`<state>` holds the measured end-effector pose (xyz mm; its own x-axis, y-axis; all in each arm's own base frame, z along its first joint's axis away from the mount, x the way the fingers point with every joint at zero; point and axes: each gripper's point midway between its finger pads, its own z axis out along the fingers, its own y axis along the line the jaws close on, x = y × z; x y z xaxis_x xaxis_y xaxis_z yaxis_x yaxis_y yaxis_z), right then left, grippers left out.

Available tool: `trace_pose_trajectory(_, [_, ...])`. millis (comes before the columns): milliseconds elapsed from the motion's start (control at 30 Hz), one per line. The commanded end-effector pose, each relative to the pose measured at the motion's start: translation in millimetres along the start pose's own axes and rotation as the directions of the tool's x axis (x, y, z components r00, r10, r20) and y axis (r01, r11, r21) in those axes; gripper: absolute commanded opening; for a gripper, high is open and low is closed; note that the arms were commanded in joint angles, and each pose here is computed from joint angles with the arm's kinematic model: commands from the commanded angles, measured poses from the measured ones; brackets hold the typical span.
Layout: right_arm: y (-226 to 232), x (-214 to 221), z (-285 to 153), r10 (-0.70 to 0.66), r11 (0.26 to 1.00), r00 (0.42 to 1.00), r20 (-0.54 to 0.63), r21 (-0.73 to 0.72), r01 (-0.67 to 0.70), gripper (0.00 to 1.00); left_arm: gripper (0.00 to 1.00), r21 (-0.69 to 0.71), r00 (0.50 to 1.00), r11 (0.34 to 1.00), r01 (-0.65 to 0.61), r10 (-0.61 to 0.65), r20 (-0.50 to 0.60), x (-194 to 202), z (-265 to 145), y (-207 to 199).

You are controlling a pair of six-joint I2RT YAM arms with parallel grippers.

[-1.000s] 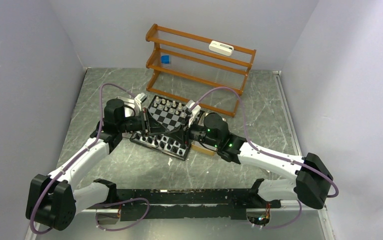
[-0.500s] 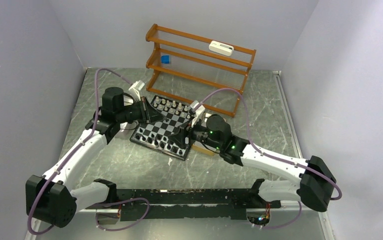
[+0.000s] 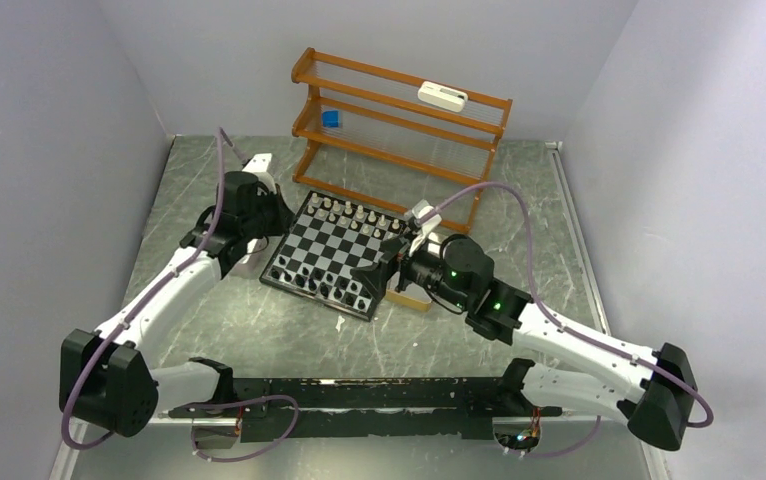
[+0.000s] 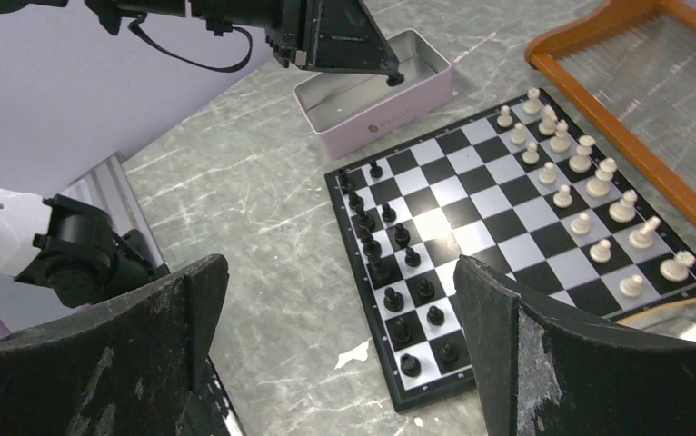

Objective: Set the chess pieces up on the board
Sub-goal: Place the chess piece on the chessboard.

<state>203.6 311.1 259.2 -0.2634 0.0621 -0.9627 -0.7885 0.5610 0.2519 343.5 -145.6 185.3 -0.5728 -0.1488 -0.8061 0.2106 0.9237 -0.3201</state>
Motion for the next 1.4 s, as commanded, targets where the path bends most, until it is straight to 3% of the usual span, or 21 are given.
trace_pose_trajectory(0, [-12, 6, -10, 0.004, 0.998, 1.0, 0.023, 0.06, -0.005, 1.0, 0.05, -0.221, 0.998, 0.974, -0.049, 0.057, 0.032, 3, 4, 28])
trace_pose_trajectory(133, [-12, 7, -13, -0.008, 0.999, 1.0, 0.026, 0.054, 0.007, 1.0, 0.05, -0.262, 0.999, 0.965, -0.011, 0.024, 0.044, 28, 9, 32])
trace_pose_trajectory(300, [-14, 4, -18, -0.03, 0.997, 1.0, 0.004, 0.069, 0.03, 1.0, 0.05, -0.325, 0.999, 0.945, -0.03, 0.026, -0.019, 64, 16, 41])
trace_pose_trajectory(433, [-16, 4, -25, -0.042, 0.996, 0.999, 0.017, 0.076, 0.04, 1.0, 0.05, -0.307, 1.0, 0.951, -0.019, 0.012, -0.025, 79, 19, 40])
trace_pose_trajectory(1367, [-22, 14, -28, -0.036, 0.994, 0.999, 0.004, 0.099, 0.035, 1.0, 0.05, -0.291, 0.997, 0.956, -0.03, 0.007, -0.08, 112, 43, 43])
